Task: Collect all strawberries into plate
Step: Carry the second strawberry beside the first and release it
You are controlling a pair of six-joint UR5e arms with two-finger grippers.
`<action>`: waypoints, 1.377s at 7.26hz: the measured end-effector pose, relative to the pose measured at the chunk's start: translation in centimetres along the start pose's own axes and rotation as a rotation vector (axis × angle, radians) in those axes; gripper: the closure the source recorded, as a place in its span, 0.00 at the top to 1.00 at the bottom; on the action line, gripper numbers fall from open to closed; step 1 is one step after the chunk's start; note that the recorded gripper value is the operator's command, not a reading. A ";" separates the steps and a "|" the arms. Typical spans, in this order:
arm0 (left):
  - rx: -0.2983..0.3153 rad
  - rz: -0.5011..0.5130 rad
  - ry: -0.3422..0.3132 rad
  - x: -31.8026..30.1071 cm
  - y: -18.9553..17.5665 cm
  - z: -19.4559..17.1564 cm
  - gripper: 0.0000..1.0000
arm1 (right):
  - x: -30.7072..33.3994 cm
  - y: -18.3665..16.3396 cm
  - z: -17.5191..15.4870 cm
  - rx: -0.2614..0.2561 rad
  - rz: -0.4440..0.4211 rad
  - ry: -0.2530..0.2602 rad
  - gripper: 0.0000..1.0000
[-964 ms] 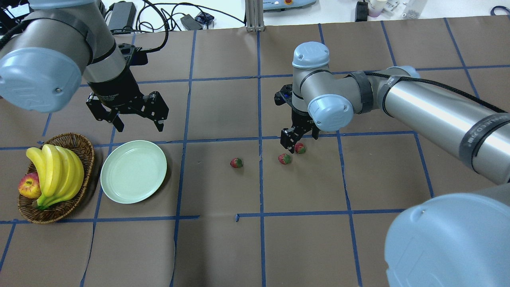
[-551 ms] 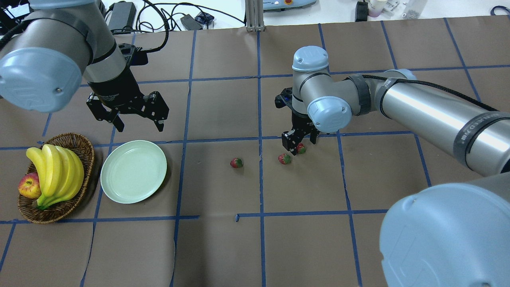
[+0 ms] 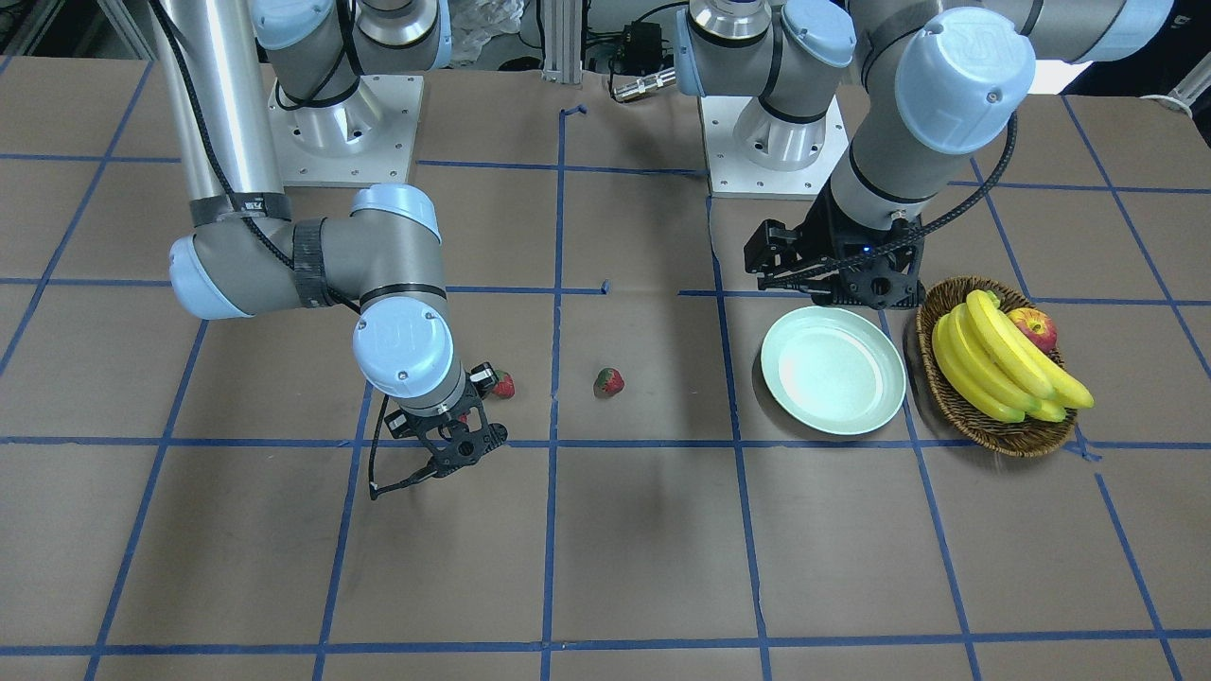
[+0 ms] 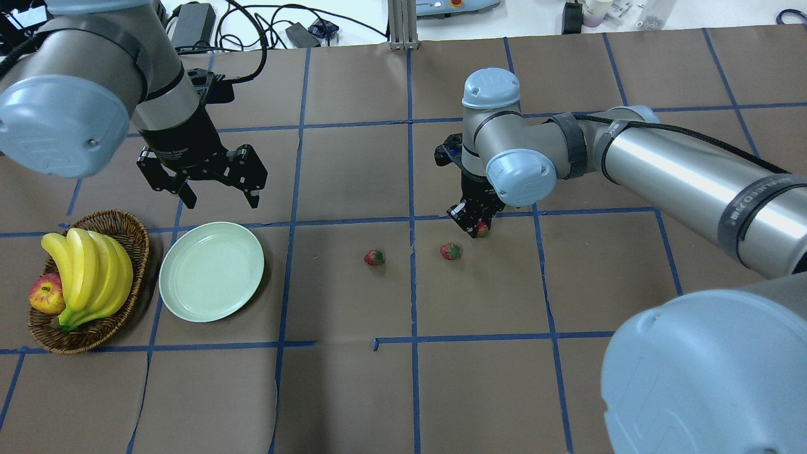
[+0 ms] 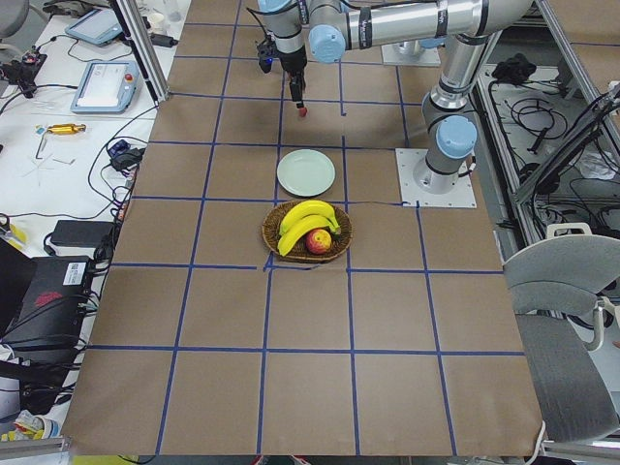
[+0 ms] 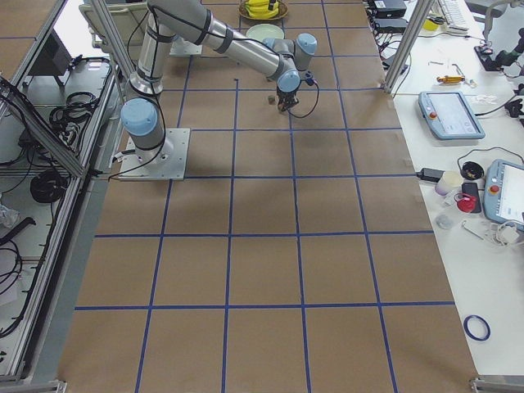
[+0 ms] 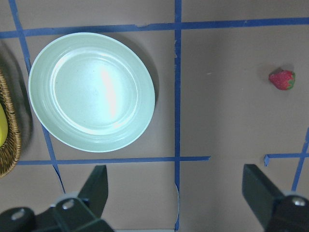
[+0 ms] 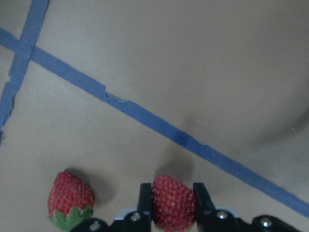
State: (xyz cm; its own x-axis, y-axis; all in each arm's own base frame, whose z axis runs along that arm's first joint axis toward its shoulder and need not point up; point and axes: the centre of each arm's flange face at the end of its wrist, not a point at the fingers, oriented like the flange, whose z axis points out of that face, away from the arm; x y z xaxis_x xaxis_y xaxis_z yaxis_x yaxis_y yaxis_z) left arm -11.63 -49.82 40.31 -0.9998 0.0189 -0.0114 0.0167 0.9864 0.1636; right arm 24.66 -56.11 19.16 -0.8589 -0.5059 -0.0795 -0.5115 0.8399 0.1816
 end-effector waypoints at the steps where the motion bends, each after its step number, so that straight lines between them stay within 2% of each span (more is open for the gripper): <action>1: 0.001 0.000 -0.001 0.0 0.0 0.0 1.00 | -0.2 -0.1 -2.7 0.046 0.020 0.009 0.00; 2: 0.003 0.001 -0.002 0.0 0.1 -0.1 1.00 | -1.3 -0.1 -5.8 0.097 0.050 0.007 0.00; 3: 0.005 0.002 -0.004 0.0 0.1 -0.2 1.00 | -3.8 -0.3 -7.5 0.132 0.062 -0.008 0.00; 5: 0.006 0.000 -0.008 -0.1 0.1 -0.3 1.00 | -10.0 -1.2 -8.1 0.158 0.052 -0.043 0.00; 8: 0.005 -0.003 -0.009 -0.2 0.1 -0.3 1.00 | -15.3 -3.9 -5.0 0.152 0.030 -0.097 0.00; 10: 0.004 -0.003 -0.008 -0.2 0.1 -0.2 1.00 | -15.4 -5.2 -2.1 0.121 0.015 -0.093 0.00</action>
State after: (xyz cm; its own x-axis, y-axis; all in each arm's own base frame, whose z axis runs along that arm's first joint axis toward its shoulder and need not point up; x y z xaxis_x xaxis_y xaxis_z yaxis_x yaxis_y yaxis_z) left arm -11.47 -49.73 40.55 -0.9997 0.0169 -0.0198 0.0135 0.9872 0.1591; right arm 40.62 -53.08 21.51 -0.8622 -0.4774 -0.1695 -0.4930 0.8677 0.0641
